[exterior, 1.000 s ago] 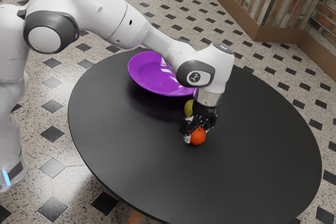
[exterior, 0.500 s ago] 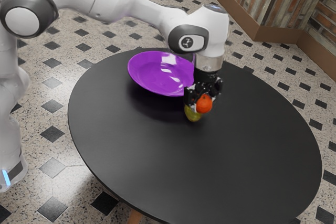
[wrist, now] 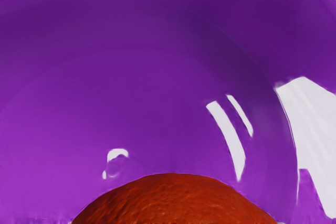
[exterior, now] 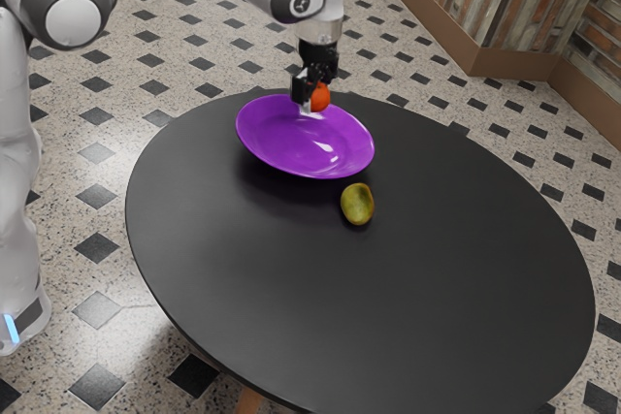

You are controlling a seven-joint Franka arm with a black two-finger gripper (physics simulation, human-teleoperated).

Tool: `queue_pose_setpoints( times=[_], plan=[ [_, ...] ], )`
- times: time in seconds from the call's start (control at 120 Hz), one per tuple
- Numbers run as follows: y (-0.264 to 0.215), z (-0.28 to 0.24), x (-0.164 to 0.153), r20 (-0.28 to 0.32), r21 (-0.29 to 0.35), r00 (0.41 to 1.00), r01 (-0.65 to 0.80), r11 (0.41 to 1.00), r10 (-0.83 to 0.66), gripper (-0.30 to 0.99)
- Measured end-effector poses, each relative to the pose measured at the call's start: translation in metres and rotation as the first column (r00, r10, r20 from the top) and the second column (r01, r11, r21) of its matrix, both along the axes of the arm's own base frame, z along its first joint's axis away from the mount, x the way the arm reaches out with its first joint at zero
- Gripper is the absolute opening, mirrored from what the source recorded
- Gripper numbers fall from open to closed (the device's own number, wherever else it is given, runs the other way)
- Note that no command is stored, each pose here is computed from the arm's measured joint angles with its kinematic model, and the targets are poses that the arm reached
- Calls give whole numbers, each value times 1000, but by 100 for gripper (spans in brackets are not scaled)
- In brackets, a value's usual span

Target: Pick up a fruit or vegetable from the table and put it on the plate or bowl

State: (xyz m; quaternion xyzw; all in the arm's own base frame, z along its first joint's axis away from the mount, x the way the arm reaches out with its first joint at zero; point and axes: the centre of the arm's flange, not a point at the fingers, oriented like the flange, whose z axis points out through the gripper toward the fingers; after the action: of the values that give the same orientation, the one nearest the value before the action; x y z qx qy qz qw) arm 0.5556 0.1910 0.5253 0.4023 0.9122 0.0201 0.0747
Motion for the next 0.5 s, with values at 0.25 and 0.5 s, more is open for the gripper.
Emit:
queue_pose_setpoints(
  times=[0.25, 0.5],
  plan=[
    [-111, -3, 27, -1, -8, 981, 195, 981, -195, 37],
    [-49, -14, 20, -13, -25, 996, 91, 995, -92, 36]
  ],
)
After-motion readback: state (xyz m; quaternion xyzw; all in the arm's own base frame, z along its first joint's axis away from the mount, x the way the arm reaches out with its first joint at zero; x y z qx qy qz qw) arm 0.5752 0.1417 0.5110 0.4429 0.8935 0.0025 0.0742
